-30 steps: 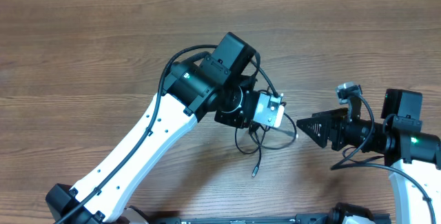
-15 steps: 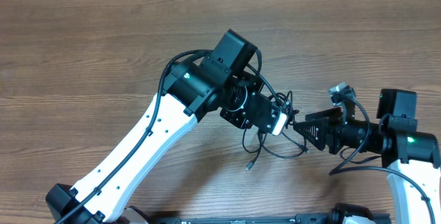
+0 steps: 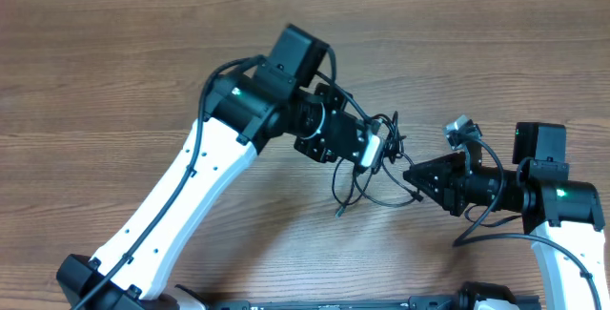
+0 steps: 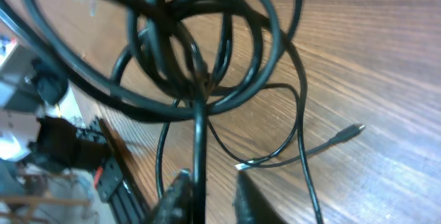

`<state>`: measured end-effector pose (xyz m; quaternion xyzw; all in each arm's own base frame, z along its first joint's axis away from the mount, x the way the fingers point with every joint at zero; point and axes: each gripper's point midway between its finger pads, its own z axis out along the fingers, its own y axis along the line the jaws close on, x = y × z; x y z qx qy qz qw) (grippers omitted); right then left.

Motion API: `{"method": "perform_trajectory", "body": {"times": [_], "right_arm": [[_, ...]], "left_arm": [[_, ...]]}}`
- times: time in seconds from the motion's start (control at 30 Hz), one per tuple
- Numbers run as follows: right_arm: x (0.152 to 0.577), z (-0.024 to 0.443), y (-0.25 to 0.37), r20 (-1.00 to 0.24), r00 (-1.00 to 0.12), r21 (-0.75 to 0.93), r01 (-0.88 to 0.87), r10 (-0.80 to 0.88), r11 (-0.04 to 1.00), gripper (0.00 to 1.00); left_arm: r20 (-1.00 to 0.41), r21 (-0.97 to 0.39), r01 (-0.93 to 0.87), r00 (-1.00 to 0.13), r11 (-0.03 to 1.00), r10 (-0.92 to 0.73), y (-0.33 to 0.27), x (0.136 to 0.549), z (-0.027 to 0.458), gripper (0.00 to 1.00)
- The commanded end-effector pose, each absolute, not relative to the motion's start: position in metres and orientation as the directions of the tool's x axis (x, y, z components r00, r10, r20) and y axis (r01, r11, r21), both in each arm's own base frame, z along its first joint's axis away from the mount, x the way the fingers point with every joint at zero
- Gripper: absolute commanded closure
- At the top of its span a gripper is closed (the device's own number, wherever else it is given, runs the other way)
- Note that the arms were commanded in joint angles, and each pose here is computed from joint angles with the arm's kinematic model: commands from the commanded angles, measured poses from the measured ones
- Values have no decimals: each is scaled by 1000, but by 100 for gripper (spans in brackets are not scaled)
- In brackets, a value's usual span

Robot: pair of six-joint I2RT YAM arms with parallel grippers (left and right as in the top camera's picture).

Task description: Untangle cables

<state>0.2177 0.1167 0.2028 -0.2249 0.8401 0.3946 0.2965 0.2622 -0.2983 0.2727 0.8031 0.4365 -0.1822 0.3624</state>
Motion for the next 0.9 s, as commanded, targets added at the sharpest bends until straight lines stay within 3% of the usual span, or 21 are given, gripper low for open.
{"method": "perform_trajectory", "body": {"times": [0.0, 0.53, 0.87], "right_arm": [[217, 205, 119, -688, -711, 527, -629, -148, 572, 96], [221, 223, 127, -700, -710, 585, -629, -73, 511, 96], [230, 234, 129, -667, -745, 649, -576, 7, 498, 96]], "left_arm": [[-689, 431, 812, 578, -394, 437, -306, 242, 290, 96], [-756, 279, 839, 492, -468, 432, -304, 202, 283, 96], [-732, 217, 808, 506, -548, 457, -315, 175, 266, 96]]}}
